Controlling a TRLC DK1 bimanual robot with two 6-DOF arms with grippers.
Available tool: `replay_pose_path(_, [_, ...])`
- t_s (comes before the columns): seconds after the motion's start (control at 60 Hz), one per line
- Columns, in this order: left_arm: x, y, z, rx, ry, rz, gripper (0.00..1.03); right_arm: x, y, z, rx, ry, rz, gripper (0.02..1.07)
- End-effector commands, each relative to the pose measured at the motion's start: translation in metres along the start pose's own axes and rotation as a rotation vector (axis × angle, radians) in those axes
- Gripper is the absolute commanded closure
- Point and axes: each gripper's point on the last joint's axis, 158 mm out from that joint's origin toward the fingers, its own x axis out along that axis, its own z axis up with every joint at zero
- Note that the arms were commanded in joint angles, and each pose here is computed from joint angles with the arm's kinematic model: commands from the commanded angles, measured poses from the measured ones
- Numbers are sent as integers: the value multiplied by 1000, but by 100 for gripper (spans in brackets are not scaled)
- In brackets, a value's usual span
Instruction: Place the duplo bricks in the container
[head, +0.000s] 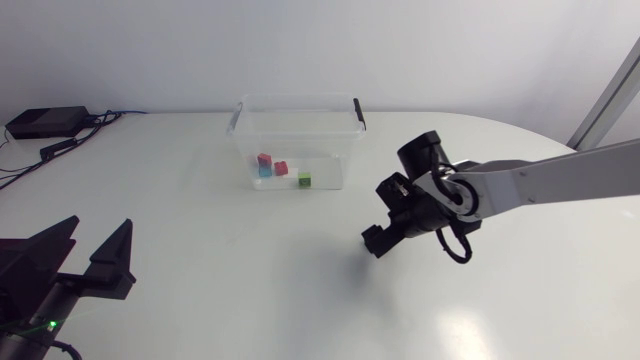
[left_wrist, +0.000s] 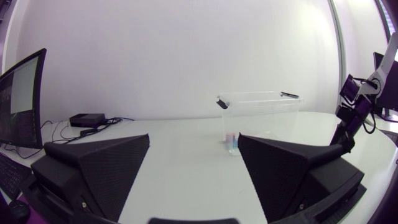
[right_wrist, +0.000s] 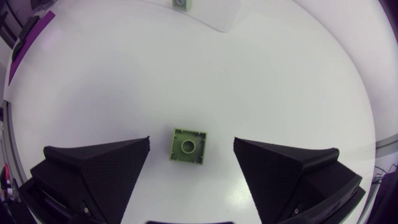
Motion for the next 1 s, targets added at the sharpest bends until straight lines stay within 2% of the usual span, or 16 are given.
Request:
replay_pose_path(0.0, [0,-2,-5,6,3,-7,4,13,-5,0,73,37,-3,17])
replay_pose_path(0.117, [0,-2,-5,6,3,-7,4,22,-4,-9,106,114,8,22])
replay_pose_path(0.167, [0,-2,-5,6,3,-7,4,25,-4,-12,112,133,9,31])
replay_pose_path(0.217, [0,-2,-5,6,3,-7,4,30,-3,-17,126,150,14,55])
replay_pose_path(0.267, [0,-2,-5,6,3,-7,4,33,7,-23,154,190,78,87])
replay_pose_path(0.283, [0,-2,-5,6,3,-7,4,33,13,-27,163,212,111,93])
replay_pose_path(0.333, [0,-2,-5,6,3,-7,4,34,18,-33,172,249,138,101])
replay_pose_path(0.683, [0,-2,-5,6,3,-7,4,33,20,-39,154,252,106,102])
replay_pose_path(0.983, [0,-2,-5,6,3,-7,4,8,11,-6,171,142,86,101])
